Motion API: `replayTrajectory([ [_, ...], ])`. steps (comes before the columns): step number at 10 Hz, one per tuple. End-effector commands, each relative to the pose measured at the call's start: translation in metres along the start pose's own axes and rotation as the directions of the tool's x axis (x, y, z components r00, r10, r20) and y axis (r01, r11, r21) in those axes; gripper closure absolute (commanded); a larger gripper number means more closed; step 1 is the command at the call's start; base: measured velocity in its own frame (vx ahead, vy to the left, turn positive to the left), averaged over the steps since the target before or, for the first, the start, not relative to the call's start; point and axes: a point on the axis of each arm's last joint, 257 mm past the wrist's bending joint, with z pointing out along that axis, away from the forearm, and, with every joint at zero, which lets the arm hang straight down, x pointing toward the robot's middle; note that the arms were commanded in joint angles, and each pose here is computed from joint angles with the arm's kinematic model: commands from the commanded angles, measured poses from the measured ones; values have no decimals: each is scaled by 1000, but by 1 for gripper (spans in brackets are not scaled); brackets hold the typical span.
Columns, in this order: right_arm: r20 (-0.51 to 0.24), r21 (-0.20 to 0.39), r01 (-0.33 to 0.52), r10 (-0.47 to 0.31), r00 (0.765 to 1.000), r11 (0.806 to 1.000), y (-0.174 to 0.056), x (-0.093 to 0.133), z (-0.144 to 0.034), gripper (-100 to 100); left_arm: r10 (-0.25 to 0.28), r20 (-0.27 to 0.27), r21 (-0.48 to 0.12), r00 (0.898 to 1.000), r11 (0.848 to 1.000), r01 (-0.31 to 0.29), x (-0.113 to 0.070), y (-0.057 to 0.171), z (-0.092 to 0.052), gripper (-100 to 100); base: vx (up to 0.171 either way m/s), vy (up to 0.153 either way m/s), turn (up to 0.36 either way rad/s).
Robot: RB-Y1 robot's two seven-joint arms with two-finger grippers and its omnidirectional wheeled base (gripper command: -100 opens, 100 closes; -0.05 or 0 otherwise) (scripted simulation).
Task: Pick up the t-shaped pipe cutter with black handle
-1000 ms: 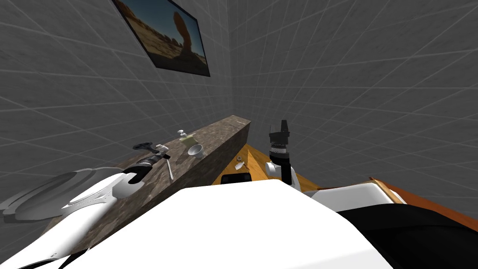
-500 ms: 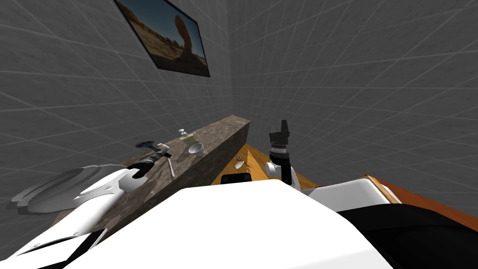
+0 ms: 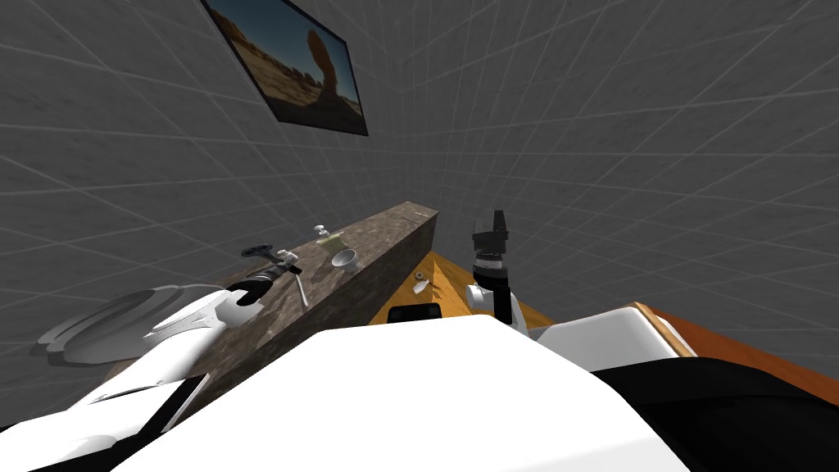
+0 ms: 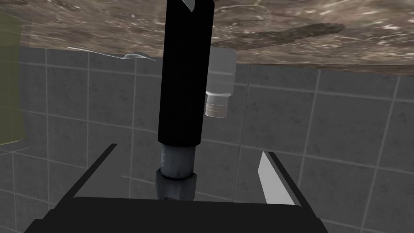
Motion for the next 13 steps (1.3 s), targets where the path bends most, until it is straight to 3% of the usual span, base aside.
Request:
replayTrajectory([
  [1, 0, 0, 0, 0, 1000, 1000, 0, 0, 0, 0, 21, -2, 16, 1000, 1000, -21, -5, -9, 8, -100, -60, -17, -24],
  [3, 0, 0, 0, 0, 1000, 1000, 0, 0, 0, 0, -2, 4, -9, 1000, 1000, 2, -11, -4, 15, -100, -57, -15, -11],
  [4, 0, 0, 0, 0, 1000, 1000, 0, 0, 0, 0, 25, 4, 11, 1000, 1000, -25, -16, -13, 21, -100, -64, -11, -23],
  [6, 0, 0, 0, 0, 1000, 1000, 0, 0, 0, 0, -2, 8, -19, 1000, 1000, 2, -23, -7, 27, -100, -55, -15, -10],
  [7, 0, 0, 0, 0, 1000, 1000, 0, 0, 0, 0, 28, 12, 2, 1000, 1000, -28, -30, -17, 32, -100, -75, -8, -24],
  [9, 0, 0, 0, 0, 1000, 1000, 0, 0, 0, 0, 7, 25, -6, 1000, 1000, -7, -41, -20, 38, -100, -55, -9, -9],
  [12, 0, 0, 0, 0, 1000, 1000, 0, 0, 0, 0, 1, 18, -23, 1000, 1000, 0, -39, -13, 38, -100, 2, -3, 1],
  [13, 0, 0, 0, 0, 1000, 1000, 0, 0, 0, 0, 1, 18, -23, 1000, 1000, 0, -39, -13, 38, 100, 0, 0, 0],
])
